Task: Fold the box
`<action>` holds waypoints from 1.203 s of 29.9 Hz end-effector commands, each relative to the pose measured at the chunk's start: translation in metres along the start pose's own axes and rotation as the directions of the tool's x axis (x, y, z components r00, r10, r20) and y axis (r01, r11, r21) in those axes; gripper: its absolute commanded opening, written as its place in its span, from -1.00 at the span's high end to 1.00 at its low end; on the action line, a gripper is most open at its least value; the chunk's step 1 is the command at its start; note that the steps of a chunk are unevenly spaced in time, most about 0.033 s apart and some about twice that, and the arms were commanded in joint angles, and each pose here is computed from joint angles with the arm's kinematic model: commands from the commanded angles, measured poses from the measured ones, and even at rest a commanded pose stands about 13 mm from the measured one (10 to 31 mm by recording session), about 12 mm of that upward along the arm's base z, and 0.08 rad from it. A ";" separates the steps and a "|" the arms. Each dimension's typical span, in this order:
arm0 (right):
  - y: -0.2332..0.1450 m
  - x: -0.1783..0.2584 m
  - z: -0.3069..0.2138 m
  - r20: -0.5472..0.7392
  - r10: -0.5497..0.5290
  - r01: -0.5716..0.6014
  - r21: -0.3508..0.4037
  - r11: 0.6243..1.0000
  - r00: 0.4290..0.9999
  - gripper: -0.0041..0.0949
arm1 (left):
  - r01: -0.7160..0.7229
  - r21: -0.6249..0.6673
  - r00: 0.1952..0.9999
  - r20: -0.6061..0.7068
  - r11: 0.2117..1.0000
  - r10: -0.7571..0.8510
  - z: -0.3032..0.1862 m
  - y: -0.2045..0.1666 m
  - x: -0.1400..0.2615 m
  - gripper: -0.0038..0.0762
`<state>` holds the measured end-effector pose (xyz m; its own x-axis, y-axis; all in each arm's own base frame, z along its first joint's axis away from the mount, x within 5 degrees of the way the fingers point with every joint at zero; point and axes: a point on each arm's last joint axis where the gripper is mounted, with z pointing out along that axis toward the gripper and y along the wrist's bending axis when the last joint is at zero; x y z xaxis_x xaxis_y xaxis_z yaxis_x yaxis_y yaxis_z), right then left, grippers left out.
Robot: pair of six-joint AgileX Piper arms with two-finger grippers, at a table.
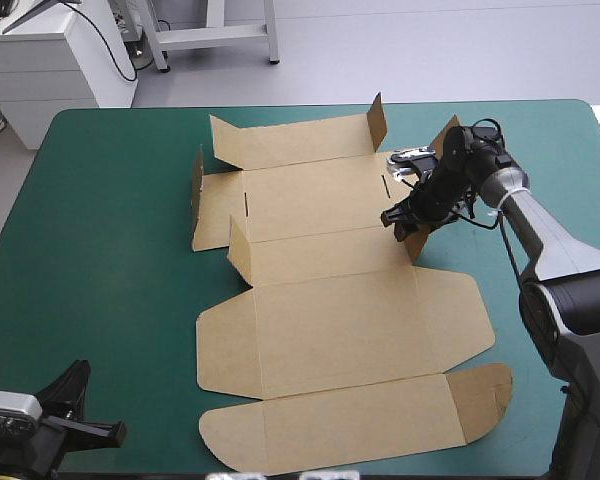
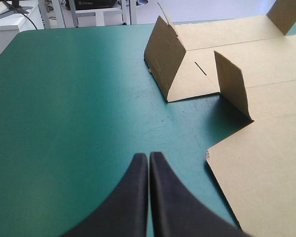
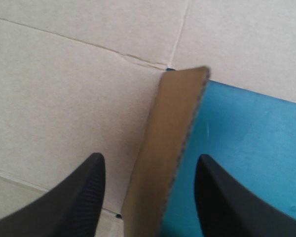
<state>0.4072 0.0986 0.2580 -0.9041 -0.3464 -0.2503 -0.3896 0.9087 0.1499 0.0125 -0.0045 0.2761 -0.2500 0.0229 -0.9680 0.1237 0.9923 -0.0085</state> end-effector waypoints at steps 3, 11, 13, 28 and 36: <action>0.000 -0.003 -0.032 0.083 -0.045 0.039 0.077 0.996 0.996 0.86 | 0.009 0.007 0.995 0.103 1.000 -0.010 -0.006 -0.001 -0.012 0.92; 0.006 -0.011 -0.049 0.094 -0.296 0.285 0.115 0.952 0.951 0.96 | 0.009 0.007 0.995 0.103 1.000 -0.010 -0.006 -0.001 -0.012 0.92; 0.013 -0.015 -0.060 0.089 -0.409 0.396 0.131 0.909 0.908 0.96 | 0.009 0.007 0.995 0.103 1.000 -0.010 -0.006 -0.001 -0.012 0.92; 0.095 -0.044 -0.100 0.117 -0.903 0.819 0.386 0.425 0.414 0.96 | 0.009 0.007 0.995 0.103 1.000 -0.010 -0.006 -0.001 -0.012 0.92; 0.131 -0.052 -0.077 0.129 -0.953 0.871 0.388 0.302 0.273 0.96 | 0.009 0.007 0.995 0.103 1.000 -0.010 -0.006 -0.001 -0.012 0.92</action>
<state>0.3983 0.2070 0.3319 0.0654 -0.9592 -0.2751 -0.8989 0.0630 -0.4335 0.0125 -0.0045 0.2762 -0.2492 0.0228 -0.9682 0.1237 0.9923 -0.0085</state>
